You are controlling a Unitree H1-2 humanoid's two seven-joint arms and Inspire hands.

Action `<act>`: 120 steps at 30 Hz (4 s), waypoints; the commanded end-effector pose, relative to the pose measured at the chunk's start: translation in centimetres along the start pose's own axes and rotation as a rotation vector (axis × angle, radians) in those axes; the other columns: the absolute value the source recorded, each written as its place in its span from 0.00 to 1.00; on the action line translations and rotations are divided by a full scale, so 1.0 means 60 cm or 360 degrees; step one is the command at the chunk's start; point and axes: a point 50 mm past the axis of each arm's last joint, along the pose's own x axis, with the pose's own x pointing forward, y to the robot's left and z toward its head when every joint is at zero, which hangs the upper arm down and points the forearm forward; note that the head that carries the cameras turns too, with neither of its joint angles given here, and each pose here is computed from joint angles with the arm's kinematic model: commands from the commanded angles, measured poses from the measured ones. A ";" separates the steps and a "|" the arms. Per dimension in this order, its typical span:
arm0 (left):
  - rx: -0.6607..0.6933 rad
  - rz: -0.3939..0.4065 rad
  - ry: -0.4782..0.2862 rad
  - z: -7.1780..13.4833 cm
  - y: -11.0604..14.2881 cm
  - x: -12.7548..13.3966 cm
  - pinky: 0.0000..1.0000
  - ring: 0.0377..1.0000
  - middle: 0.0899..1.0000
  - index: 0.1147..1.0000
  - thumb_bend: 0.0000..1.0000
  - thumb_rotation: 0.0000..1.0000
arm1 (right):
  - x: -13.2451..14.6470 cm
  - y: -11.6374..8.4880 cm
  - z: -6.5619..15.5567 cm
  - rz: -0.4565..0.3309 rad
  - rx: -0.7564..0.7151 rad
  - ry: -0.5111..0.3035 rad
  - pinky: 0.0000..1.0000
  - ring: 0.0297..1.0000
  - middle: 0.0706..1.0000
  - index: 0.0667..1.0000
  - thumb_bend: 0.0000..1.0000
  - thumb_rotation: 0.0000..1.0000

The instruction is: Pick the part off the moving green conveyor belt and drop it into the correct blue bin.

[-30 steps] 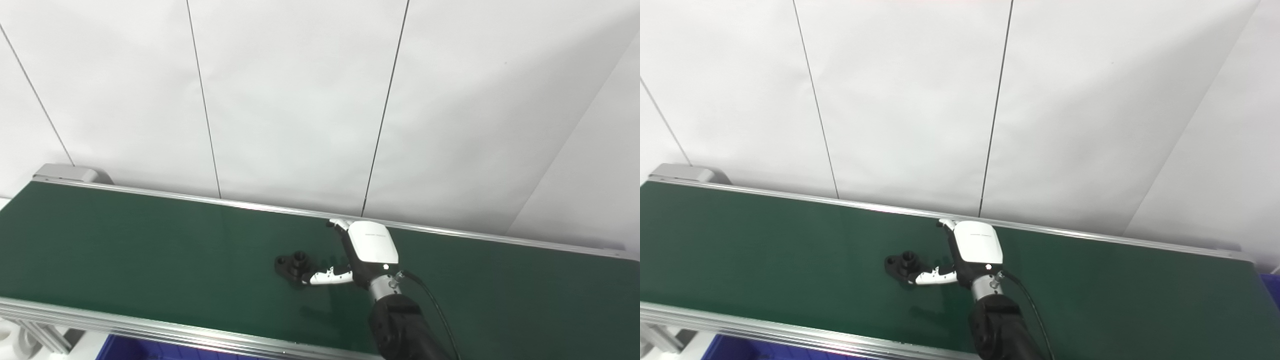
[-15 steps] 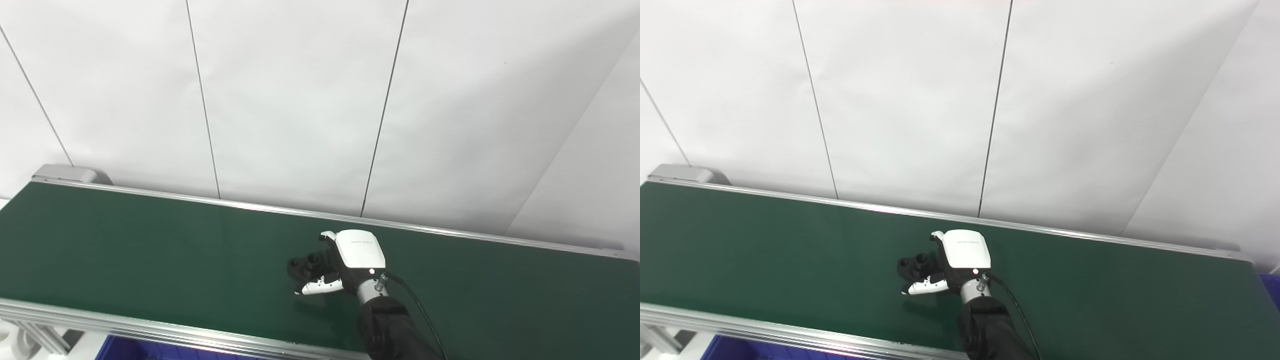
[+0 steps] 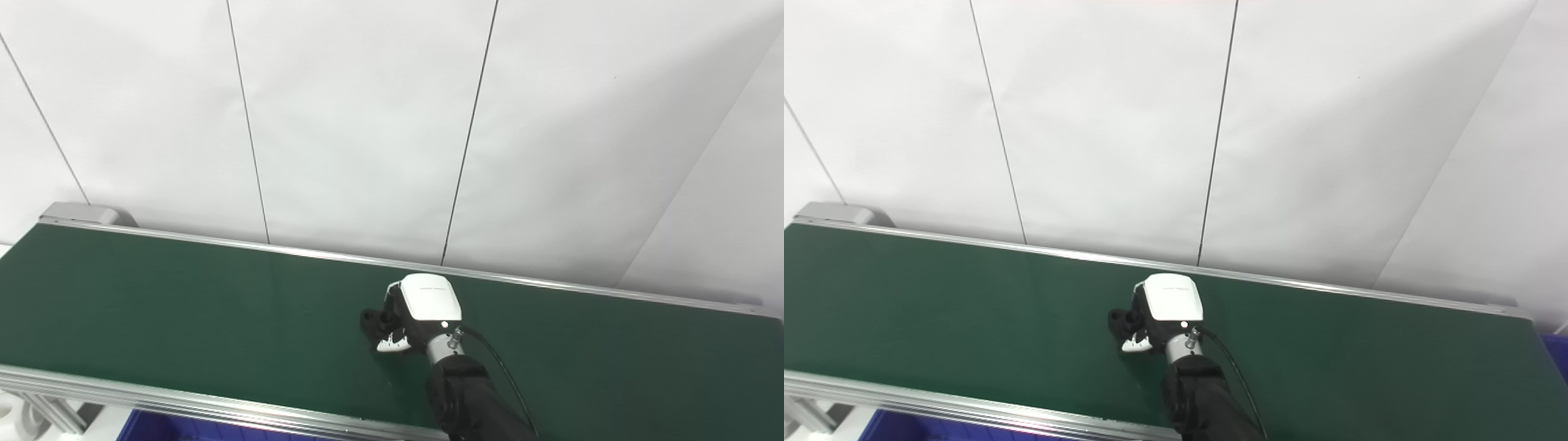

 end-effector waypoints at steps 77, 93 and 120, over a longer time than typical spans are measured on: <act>-0.0049 0.0027 -0.0281 0.076 0.078 -0.026 0.75 0.82 0.80 0.79 0.79 0.67 | -0.521 0.013 -0.159 0.0050 0.0206 0.0513 0.16 0.20 0.27 0.45 0.51 0.16; -0.0052 0.0032 -0.0289 0.074 0.074 -0.027 0.75 0.82 0.79 0.78 0.79 0.67 | -0.522 0.025 -0.155 -0.0002 0.0086 0.0520 0.88 0.87 0.92 0.87 1.00 0.91; -0.0048 0.0028 -0.0299 0.077 0.053 -0.018 0.76 0.82 0.80 0.78 0.80 0.68 | -0.506 0.118 -0.106 -0.0313 0.2215 -0.0168 0.75 0.79 0.80 0.81 0.93 0.95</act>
